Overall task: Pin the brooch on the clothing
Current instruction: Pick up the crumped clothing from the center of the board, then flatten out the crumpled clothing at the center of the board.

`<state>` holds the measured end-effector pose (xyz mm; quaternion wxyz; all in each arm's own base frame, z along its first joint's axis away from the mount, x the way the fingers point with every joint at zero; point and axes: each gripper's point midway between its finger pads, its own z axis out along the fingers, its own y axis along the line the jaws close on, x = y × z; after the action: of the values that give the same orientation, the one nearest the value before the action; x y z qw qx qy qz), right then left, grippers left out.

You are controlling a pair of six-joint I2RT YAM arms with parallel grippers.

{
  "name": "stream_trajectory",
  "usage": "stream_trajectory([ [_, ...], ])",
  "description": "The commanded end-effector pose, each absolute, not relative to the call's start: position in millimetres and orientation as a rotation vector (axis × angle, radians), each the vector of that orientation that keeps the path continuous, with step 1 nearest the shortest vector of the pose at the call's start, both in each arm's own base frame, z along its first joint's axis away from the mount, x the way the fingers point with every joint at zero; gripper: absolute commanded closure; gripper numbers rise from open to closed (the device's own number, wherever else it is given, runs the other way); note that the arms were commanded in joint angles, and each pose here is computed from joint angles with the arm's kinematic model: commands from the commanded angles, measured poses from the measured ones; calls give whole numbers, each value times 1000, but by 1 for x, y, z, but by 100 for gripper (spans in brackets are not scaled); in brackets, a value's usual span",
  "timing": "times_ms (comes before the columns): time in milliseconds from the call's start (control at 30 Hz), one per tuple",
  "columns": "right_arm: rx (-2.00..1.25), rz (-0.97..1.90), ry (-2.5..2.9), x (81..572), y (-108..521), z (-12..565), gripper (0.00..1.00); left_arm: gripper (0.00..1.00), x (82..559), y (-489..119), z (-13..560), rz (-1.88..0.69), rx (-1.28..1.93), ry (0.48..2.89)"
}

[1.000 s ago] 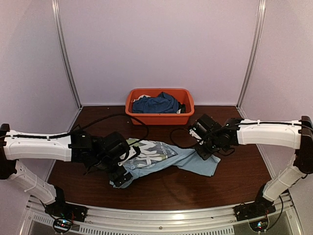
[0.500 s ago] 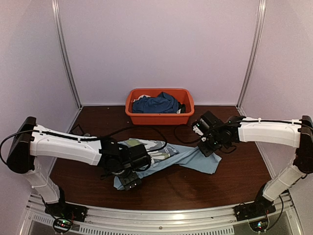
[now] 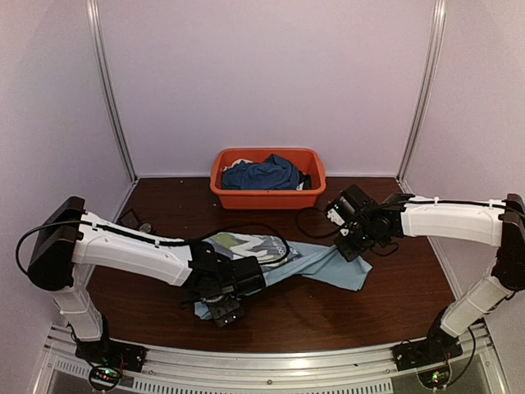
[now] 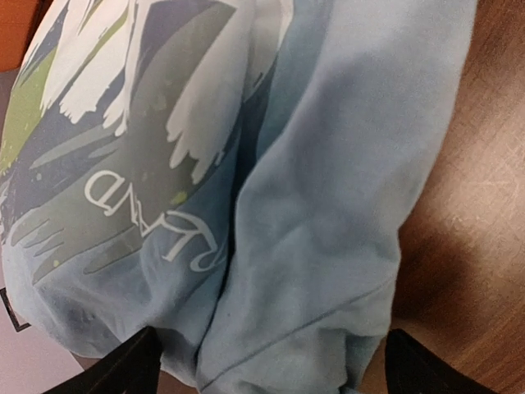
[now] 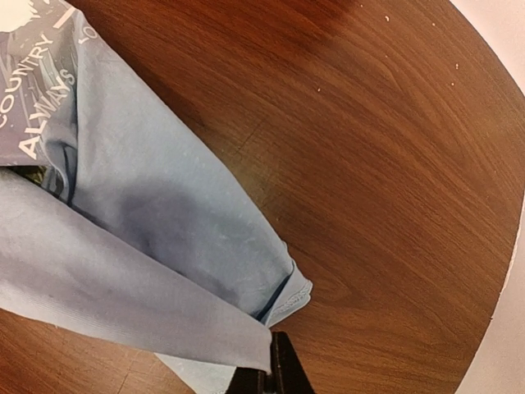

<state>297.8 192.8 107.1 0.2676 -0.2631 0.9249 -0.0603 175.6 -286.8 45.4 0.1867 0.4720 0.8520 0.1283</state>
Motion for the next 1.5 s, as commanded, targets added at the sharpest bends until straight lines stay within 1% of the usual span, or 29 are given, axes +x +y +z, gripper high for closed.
stream_trajectory([
  [0, -694, -156, 2482, 300, 188, 111, 100, 8, 182, -289, 44, 394, 1258, 2403],
  [33, -691, -152, 2480, 301, 188, 112, 100, 18, 184, -288, 44, 413, 1247, 2398],
  [133, -695, -134, 2480, 300, 191, 112, 100, 70, 189, -285, 48, 438, 1206, 2384],
  [200, -693, -127, 2479, 300, 191, 112, 100, 91, 191, -286, 52, 437, 1188, 2380],
  [233, -693, -122, 2477, 300, 191, 113, 100, 100, 192, -286, 55, 437, 1179, 2375],
  [333, -702, -115, 2462, 300, 192, 118, 100, 100, 196, -289, 78, 416, 1140, 2345],
  [467, -693, -104, 2402, 305, 194, 136, 100, 100, 205, -297, 127, 331, 1088, 2271],
  [667, -645, -38, 2220, 313, 199, 192, 100, 99, 215, -300, 201, 145, 1010, 2190],
  [733, -609, -37, 2167, 316, 196, 213, 100, 96, 215, -302, 218, 103, 1009, 2160],
  [833, -582, -55, 2083, 318, 191, 243, 100, 95, 215, -303, 238, 56, 1004, 2128],
  [1000, -483, -74, 1947, 319, 176, 293, 100, 95, 222, -304, 265, 44, 974, 2086],
  [1100, -406, -91, 1862, 317, 162, 326, 100, 98, 229, -301, 289, 70, 934, 2039],
  [1200, -365, -66, 1775, 308, 153, 360, 100, 100, 236, -295, 322, 91, 870, 1975],
  [1333, -321, -20, 1658, 294, 143, 402, 100, 100, 241, -290, 367, 72, 806, 1858],
  [1467, -337, 60, 1559, 279, 144, 435, 100, 100, 241, -292, 395, 44, 809, 1771],
])
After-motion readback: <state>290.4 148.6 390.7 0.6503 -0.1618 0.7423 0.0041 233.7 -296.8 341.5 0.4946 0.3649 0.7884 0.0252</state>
